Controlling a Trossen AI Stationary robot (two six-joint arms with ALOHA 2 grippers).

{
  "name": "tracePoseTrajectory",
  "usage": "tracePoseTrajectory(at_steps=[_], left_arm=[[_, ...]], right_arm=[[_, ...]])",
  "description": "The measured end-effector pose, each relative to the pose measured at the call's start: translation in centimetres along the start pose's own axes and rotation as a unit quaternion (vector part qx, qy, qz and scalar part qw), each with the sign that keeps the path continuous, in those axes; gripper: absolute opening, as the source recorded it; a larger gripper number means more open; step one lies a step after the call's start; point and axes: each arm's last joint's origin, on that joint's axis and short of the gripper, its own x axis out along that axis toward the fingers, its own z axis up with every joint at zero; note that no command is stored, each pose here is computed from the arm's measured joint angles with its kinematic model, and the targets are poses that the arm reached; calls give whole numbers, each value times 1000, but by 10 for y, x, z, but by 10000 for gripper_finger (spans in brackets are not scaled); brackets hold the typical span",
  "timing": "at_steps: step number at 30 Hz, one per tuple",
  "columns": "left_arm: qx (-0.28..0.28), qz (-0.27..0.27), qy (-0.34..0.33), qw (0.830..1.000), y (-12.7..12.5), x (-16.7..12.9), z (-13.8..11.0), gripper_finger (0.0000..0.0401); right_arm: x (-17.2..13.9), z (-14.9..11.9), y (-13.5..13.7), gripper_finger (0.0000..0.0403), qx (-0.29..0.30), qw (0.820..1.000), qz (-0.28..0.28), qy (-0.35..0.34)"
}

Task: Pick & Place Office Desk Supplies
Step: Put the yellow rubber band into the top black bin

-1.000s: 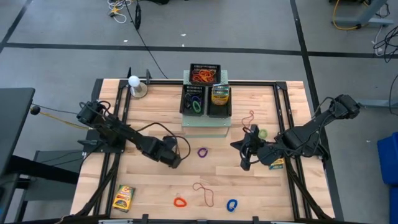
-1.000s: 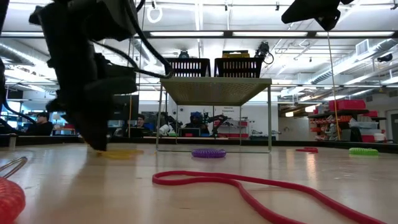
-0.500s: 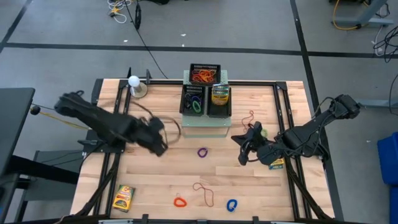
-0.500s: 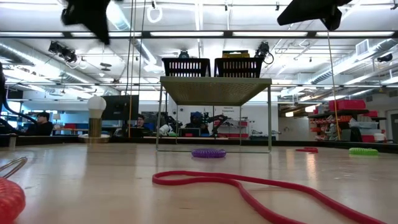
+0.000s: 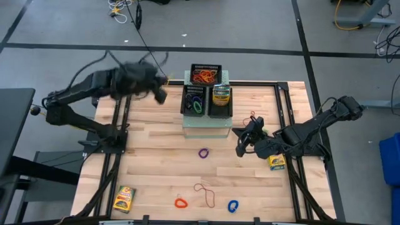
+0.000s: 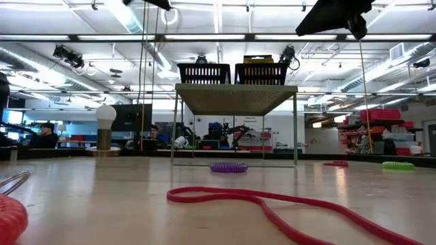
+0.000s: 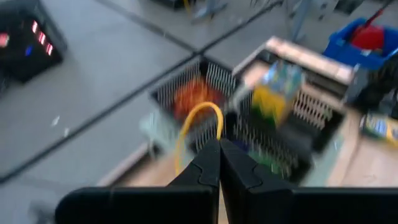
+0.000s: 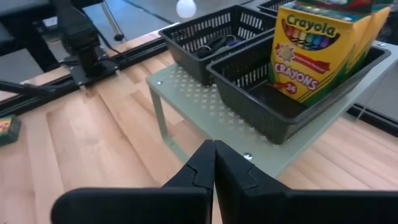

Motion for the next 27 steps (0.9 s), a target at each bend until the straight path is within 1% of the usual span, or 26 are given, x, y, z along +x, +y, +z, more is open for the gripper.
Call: tracePoseTrajectory(at_steps=[5, 7, 10, 15, 20, 24, 27], left_arm=[[10, -23, -55, 998, 28, 44, 31, 4], [8, -39, -65, 997, 37, 63, 39, 4], [10, -66, -63, 996, 47, 93, 46, 4], [20, -83, -39, 996, 54, 142, 50, 4], [43, -87, -20, 995, 50, 181, 52, 4], [47, -88, 5, 995, 47, 208, 44, 4], [47, -85, 29, 995, 46, 223, 35, 12]], right_arm=[[4, 2, -3, 9, 7, 1000, -8, -3], [4, 3, -3, 9, 8, 1000, -11, -3], [5, 3, -4, 9, 9, 1000, -13, -3], [6, 4, -5, 9, 18, 1000, -16, -4], [6, 4, -5, 9, 18, 1000, -17, -3], [6, 4, -5, 9, 19, 1000, -17, -4], [6, 4, -5, 9, 19, 1000, -17, -4]])
